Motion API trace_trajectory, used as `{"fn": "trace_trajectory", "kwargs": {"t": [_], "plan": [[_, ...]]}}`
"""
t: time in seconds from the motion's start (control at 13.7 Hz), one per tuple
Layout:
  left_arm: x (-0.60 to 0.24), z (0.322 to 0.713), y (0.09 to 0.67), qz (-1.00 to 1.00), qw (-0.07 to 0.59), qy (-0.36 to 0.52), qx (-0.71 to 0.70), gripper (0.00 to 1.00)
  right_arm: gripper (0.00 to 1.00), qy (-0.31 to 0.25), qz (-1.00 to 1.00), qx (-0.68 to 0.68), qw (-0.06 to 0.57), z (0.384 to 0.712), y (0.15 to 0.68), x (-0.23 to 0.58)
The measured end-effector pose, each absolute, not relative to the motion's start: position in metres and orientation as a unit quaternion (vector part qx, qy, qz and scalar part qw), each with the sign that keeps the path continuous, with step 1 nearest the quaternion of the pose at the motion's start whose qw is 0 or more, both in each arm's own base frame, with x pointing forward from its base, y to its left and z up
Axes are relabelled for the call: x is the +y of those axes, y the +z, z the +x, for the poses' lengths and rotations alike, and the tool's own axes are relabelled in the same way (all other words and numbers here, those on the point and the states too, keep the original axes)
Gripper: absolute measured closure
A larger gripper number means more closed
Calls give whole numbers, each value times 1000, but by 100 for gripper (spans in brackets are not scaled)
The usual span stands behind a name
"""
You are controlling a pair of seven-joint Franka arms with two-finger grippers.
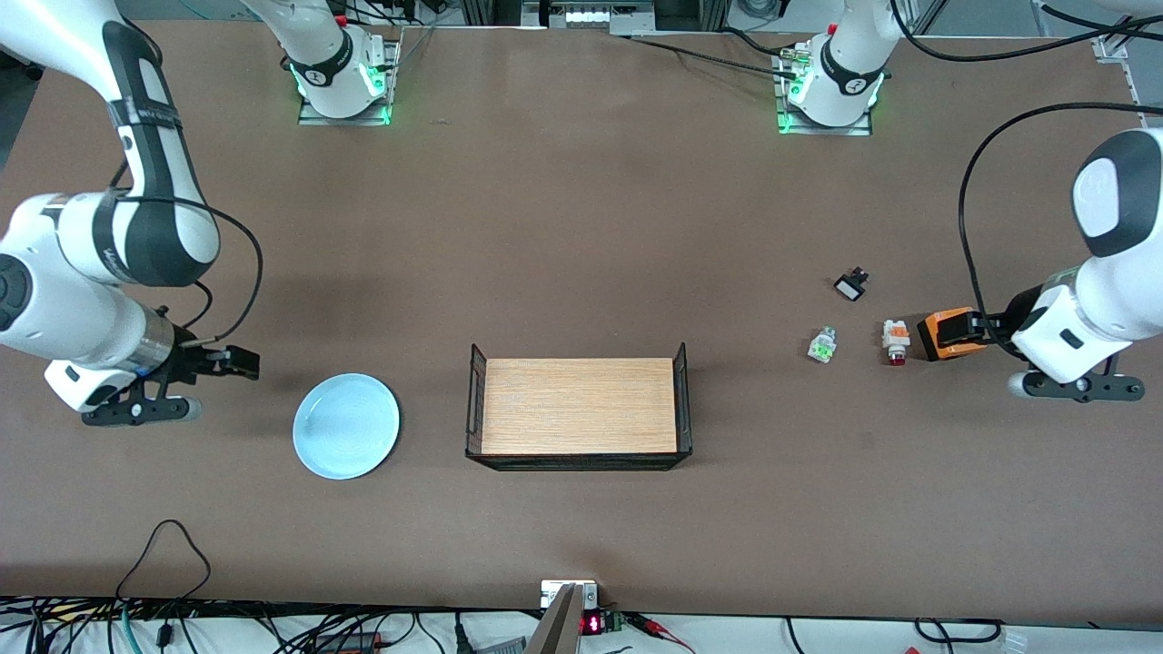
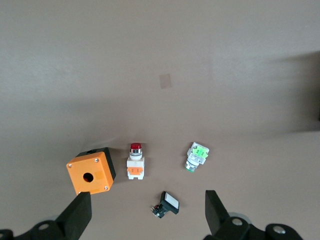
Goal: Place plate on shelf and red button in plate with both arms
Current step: 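Grasp the plate rim with the right gripper while the left gripper grasps the button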
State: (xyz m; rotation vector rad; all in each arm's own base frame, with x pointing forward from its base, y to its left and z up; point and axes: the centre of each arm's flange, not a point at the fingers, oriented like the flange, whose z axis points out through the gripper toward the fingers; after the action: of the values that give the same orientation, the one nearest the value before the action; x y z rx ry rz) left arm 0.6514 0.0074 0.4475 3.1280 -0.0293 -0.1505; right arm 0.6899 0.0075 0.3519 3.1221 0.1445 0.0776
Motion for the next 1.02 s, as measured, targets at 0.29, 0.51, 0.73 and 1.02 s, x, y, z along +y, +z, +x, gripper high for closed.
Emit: {"fn": "trace_trajectory", "kwargs": {"t": [0.29, 0.51, 0.73, 1.02], "plan": [[7, 643, 388, 998, 5, -54, -12, 0, 0, 65, 997, 46, 2, 708, 287, 8], [8, 637, 348, 998, 5, -69, -11, 0, 0, 79, 996, 46, 0, 713, 252, 9], [15, 625, 308, 998, 4, -70, -6, 0, 0, 73, 996, 50, -2, 712, 234, 16], [41, 602, 265, 998, 6, -62, -14, 0, 0, 67, 996, 57, -4, 710, 217, 26]]}}
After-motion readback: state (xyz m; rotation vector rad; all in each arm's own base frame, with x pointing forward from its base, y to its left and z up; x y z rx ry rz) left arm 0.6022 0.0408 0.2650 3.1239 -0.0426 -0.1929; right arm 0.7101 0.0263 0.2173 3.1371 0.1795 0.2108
